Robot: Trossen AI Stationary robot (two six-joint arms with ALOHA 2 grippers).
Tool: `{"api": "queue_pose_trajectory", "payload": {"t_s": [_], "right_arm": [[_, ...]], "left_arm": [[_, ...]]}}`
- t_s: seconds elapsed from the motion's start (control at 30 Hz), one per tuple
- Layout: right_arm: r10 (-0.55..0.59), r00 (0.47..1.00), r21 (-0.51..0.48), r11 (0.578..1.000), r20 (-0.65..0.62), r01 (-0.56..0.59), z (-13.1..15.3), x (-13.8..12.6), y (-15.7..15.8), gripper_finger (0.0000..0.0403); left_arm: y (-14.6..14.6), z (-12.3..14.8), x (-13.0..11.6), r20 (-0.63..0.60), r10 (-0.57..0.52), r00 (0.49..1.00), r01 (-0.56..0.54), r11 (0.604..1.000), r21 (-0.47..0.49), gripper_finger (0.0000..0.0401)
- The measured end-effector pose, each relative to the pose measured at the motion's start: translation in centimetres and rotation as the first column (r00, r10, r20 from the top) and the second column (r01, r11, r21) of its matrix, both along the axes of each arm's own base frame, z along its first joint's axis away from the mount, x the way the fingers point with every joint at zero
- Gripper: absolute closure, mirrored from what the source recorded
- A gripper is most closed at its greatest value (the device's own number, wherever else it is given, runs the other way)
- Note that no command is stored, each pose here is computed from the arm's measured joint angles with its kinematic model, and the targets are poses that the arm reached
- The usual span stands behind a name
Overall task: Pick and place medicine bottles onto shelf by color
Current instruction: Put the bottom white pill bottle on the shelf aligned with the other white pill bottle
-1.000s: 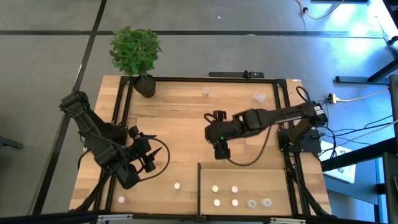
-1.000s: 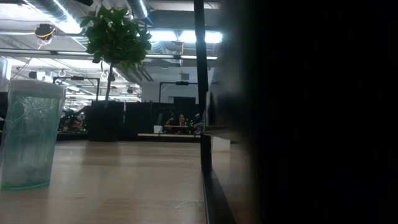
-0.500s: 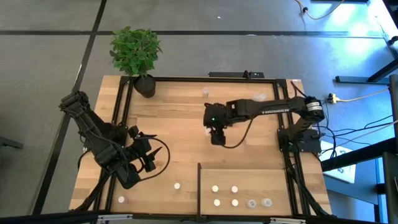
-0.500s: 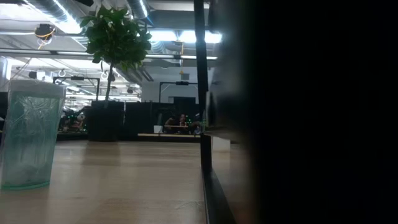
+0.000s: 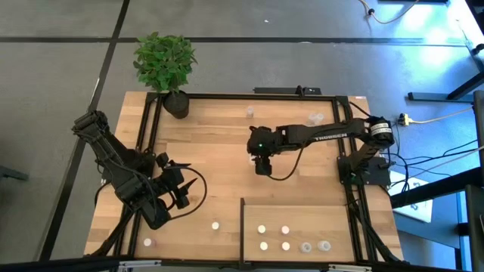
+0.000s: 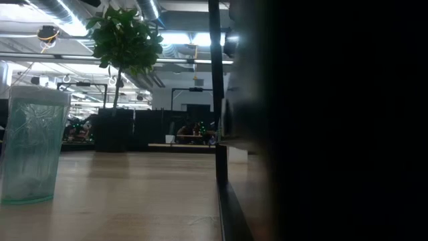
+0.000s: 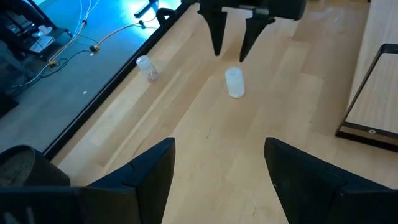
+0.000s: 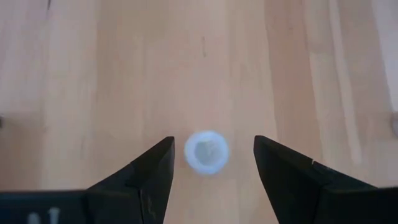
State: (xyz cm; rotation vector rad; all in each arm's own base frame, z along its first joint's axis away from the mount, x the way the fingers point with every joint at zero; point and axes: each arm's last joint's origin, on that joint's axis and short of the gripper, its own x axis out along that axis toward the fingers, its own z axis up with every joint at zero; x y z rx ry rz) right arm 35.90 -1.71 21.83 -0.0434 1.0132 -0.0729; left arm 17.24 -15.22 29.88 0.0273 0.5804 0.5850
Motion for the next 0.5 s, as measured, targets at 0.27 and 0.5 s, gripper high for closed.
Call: {"api": "queue_pose_trajectory", "payload": {"t_s": [0.27, 0.5], "right_arm": [[0.004, 1.0, 0.036, 0.999, 0.007, -0.004, -0.8, -0.1, -1.5, 0.018], [0.017, 1.0, 0.05, 0.999, 0.019, -0.018, -0.7, 0.0, -1.5, 0.018]], "left_arm": [[0.0, 0.0, 0.0, 0.001, 0.001, 1.0, -0.001, 1.0, -0.001, 0.0161], [0.0, 0.0, 0.1, 0.001, 0.004, 1.0, -0.004, 1.0, -0.001, 0.0161]]}}
